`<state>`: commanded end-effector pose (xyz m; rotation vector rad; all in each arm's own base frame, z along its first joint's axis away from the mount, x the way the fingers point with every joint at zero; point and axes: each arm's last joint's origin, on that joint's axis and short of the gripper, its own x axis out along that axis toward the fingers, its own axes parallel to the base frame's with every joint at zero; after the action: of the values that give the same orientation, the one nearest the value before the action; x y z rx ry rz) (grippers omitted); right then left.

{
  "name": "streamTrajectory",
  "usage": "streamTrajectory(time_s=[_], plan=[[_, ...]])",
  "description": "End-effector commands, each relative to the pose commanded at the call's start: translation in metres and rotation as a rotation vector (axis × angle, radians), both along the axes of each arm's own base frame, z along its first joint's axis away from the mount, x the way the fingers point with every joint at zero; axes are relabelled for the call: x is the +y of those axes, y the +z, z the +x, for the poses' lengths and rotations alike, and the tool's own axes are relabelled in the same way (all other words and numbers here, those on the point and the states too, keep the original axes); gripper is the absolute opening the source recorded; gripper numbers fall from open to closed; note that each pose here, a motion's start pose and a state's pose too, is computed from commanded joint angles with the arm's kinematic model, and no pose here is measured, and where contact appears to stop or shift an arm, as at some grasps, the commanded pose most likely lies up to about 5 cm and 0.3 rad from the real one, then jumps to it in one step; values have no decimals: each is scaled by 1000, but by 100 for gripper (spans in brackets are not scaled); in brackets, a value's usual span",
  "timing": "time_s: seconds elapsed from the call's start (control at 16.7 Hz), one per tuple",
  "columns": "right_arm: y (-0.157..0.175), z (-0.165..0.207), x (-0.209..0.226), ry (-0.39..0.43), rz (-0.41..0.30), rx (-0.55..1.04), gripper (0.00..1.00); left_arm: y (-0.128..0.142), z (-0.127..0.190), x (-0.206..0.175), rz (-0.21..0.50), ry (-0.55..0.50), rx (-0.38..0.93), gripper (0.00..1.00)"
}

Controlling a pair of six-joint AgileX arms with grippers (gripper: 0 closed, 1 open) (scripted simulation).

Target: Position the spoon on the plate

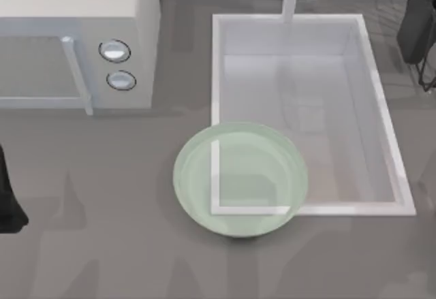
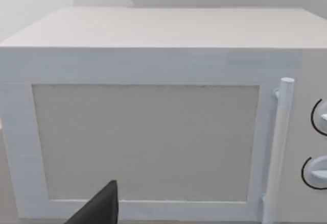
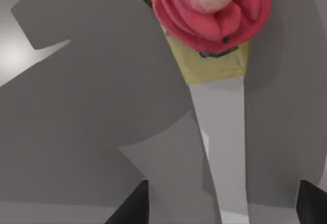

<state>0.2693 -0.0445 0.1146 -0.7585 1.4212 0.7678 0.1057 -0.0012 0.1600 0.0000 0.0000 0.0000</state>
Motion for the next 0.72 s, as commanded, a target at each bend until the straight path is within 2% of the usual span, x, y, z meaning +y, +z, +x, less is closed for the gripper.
streamTrajectory(time_s=[0.24,0.72], plan=[[18,5,-1,5,-1,-8,0,0,0,0,0,0,0,100],[98,0,0,1,1,3,0,0,0,0,0,0,0,100]])
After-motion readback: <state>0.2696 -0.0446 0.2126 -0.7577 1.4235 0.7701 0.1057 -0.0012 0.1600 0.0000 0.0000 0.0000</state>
